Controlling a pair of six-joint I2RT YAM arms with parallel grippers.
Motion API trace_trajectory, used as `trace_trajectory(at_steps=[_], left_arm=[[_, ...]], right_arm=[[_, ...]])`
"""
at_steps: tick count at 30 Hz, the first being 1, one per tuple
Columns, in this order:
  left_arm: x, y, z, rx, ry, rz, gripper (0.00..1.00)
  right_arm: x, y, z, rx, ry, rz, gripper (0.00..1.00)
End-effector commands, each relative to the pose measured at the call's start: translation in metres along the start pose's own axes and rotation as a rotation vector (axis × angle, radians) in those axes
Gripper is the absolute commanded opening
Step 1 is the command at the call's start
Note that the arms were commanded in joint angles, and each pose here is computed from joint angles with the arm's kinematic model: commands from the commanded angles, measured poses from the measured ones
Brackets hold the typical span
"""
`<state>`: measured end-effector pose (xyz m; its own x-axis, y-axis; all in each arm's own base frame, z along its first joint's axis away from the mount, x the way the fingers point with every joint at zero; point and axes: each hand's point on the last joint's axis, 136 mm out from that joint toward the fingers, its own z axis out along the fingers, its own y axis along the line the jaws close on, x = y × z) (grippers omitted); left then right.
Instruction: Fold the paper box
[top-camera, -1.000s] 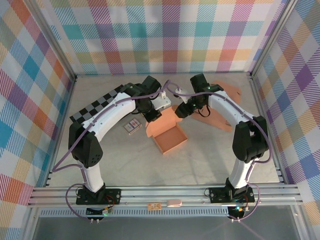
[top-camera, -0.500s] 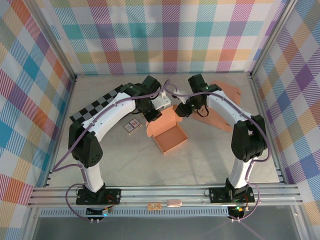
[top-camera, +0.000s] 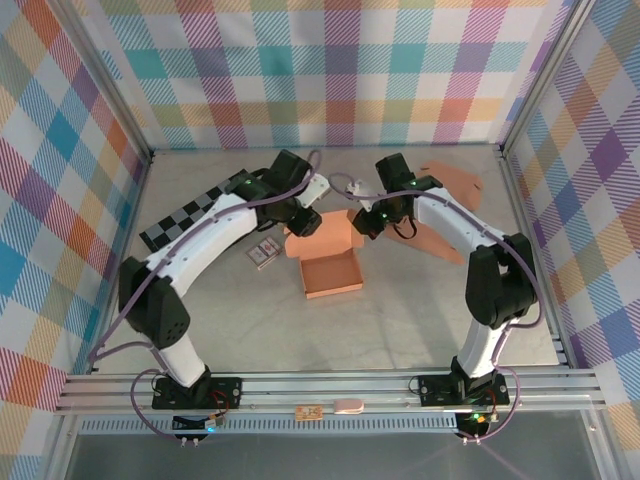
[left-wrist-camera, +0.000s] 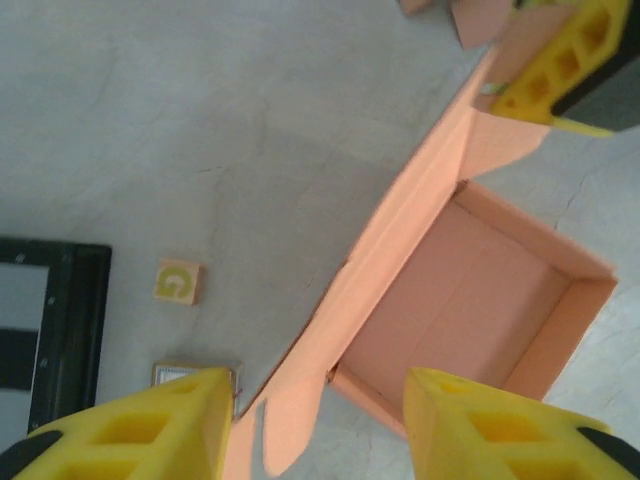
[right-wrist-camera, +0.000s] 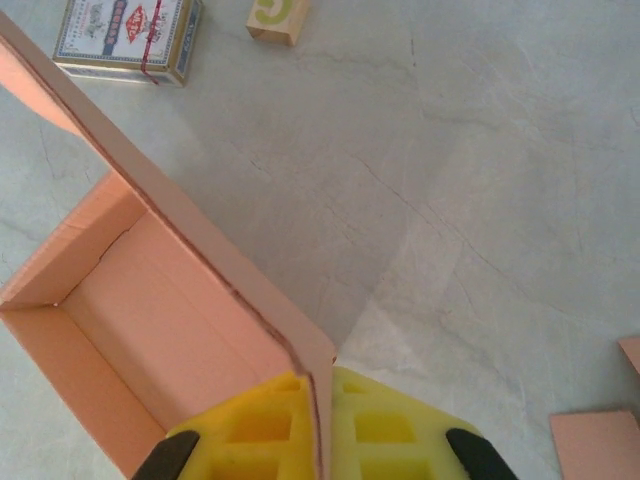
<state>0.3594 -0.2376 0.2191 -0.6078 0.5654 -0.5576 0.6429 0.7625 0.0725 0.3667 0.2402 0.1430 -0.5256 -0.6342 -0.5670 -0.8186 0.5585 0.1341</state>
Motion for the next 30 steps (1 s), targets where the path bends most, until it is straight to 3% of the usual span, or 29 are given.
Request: trace_trajectory(at_steps=[1, 4, 13, 23, 30], left_arm=[[0.011, 0.031, -0.027, -0.044, -0.05, -0.221, 0.5], [0.029, 0.038, -0.025, 0.033, -0.024, -0.287, 0.5], [0.047, 0.002, 0.003, 0.283, 0.108, -0.201, 0.47], [0.068, -0.015, 0.029, 0.324, 0.199, -0.161, 0.45], [0.063, -0.012, 0.042, 0.303, 0.186, -0.173, 0.37]], right_arm=[[-0.006, 0.002, -0.011, 0.033, -0.044, -0.006, 0.0], [-0.006, 0.003, -0.012, 0.037, -0.057, -0.005, 0.0], [-0.007, 0.003, -0.013, 0.033, -0.056, 0.008, 0.0], [-0.005, 0.005, -0.011, 0.026, -0.057, 0.027, 0.0], [-0.008, 0.003, -0.012, 0.029, -0.063, 0.035, 0.0]])
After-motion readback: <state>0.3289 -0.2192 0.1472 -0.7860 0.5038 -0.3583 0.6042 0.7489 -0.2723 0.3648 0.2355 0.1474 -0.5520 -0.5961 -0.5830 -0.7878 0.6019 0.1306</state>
